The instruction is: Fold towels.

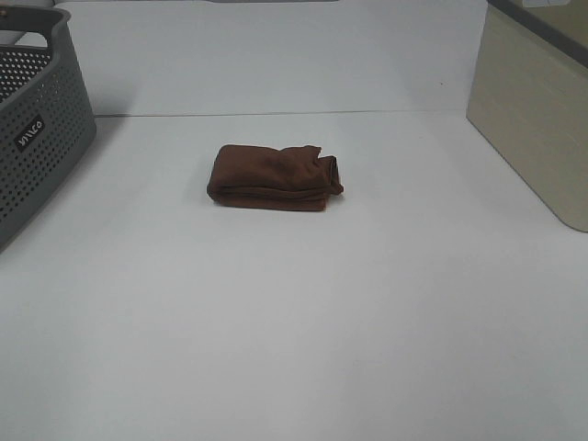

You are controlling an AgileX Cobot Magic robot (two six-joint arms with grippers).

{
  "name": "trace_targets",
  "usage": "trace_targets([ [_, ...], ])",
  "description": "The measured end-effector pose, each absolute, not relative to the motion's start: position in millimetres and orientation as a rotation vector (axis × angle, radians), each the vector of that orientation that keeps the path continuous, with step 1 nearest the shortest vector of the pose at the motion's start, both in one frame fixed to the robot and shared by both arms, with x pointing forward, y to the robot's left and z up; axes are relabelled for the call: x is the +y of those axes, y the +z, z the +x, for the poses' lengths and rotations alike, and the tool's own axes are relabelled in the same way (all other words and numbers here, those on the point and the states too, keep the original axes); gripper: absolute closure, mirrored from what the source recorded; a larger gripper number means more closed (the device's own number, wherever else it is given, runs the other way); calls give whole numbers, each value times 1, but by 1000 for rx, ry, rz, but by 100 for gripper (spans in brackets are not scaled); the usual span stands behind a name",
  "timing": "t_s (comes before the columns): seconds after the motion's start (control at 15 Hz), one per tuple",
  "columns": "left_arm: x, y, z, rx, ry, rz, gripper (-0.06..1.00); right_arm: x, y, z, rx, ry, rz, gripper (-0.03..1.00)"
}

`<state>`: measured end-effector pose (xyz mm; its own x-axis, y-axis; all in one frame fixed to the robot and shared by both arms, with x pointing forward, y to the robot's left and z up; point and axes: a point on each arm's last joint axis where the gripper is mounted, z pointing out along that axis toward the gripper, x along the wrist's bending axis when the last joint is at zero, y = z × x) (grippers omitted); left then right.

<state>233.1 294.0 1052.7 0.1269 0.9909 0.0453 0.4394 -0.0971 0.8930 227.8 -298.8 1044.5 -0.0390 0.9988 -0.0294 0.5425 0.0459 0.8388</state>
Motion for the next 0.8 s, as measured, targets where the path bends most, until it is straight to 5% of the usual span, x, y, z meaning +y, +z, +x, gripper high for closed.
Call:
trace_targets([
  [0.8,294,1053,233,1412,924,1650,20,-299,1045,228,1657,871,1575,19],
])
